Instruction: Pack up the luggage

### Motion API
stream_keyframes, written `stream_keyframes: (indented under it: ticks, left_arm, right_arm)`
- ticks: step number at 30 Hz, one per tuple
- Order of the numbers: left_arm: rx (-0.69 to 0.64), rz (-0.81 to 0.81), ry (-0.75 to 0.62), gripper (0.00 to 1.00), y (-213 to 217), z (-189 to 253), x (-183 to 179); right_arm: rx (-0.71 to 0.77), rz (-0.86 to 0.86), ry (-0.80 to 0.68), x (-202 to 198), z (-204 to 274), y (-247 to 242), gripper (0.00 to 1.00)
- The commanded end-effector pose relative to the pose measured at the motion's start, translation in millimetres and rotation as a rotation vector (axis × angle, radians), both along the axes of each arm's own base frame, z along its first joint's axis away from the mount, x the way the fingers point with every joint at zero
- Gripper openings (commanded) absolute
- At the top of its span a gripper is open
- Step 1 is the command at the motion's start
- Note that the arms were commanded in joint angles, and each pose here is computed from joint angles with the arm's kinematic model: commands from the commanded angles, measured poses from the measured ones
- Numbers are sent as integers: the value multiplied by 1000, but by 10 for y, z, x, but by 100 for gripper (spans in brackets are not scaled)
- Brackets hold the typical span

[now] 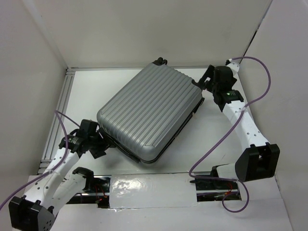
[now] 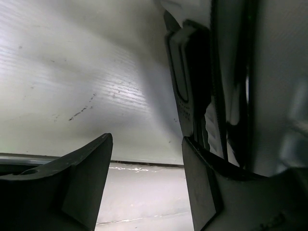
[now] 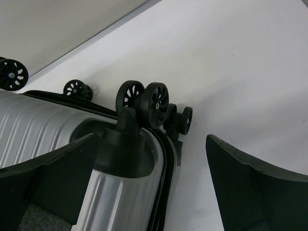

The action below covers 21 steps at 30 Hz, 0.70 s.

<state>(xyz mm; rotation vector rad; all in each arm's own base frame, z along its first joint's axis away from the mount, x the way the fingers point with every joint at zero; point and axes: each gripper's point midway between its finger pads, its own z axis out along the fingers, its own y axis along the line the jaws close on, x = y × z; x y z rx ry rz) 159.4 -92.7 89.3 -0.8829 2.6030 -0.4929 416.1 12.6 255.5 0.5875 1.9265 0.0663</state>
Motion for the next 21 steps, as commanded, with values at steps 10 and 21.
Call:
stream_keyframes:
  ticks: [10,21]
  left_arm:
    - [-63,-19,-141,70,-246,284,173]
    - [-79,-33,-119,66,-303,205,190]
  right_arm:
    - [13,-9,-18,-76,39,-46,99]
    - [13,-9,-20,-71,19,-45,99]
